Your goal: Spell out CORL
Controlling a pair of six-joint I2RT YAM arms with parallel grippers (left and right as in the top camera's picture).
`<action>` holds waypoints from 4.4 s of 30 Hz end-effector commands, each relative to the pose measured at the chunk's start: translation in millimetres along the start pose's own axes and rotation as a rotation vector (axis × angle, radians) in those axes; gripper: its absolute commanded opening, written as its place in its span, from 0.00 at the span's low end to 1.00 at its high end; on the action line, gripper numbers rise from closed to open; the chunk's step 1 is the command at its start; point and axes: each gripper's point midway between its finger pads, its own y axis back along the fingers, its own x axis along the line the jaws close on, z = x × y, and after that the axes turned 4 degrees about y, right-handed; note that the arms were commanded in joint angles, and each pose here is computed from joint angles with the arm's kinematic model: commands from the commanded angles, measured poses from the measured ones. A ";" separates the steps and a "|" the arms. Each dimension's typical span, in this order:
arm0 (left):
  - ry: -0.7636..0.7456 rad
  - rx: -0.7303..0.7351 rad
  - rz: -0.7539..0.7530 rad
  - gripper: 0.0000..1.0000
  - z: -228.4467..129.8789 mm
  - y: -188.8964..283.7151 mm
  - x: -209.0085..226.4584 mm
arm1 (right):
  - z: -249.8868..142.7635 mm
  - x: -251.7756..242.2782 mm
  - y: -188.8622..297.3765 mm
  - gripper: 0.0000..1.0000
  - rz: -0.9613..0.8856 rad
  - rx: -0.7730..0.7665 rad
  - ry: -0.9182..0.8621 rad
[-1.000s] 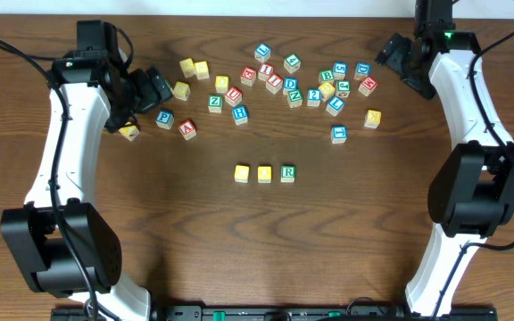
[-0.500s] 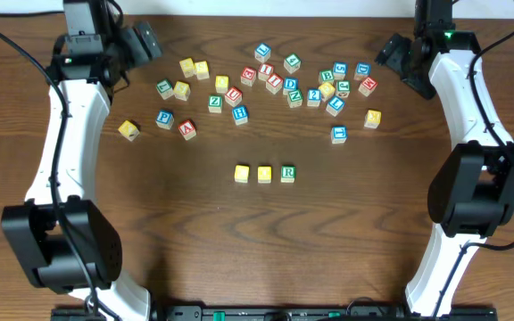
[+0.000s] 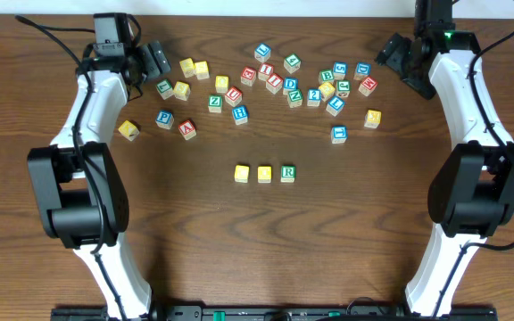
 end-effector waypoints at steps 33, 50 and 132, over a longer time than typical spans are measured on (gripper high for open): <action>0.022 0.273 -0.133 0.86 -69.0 -0.9 -38.1 | 0.2 -0.5 0.7 0.99 -0.010 -0.007 -0.008; 0.004 0.188 -0.292 0.86 -34.2 88.2 -75.6 | 0.2 -0.6 0.7 0.99 -0.010 -0.007 -0.008; 0.359 0.277 0.330 0.87 -56.7 59.6 100.6 | -147.0 183.9 4.7 0.68 0.176 -0.031 0.515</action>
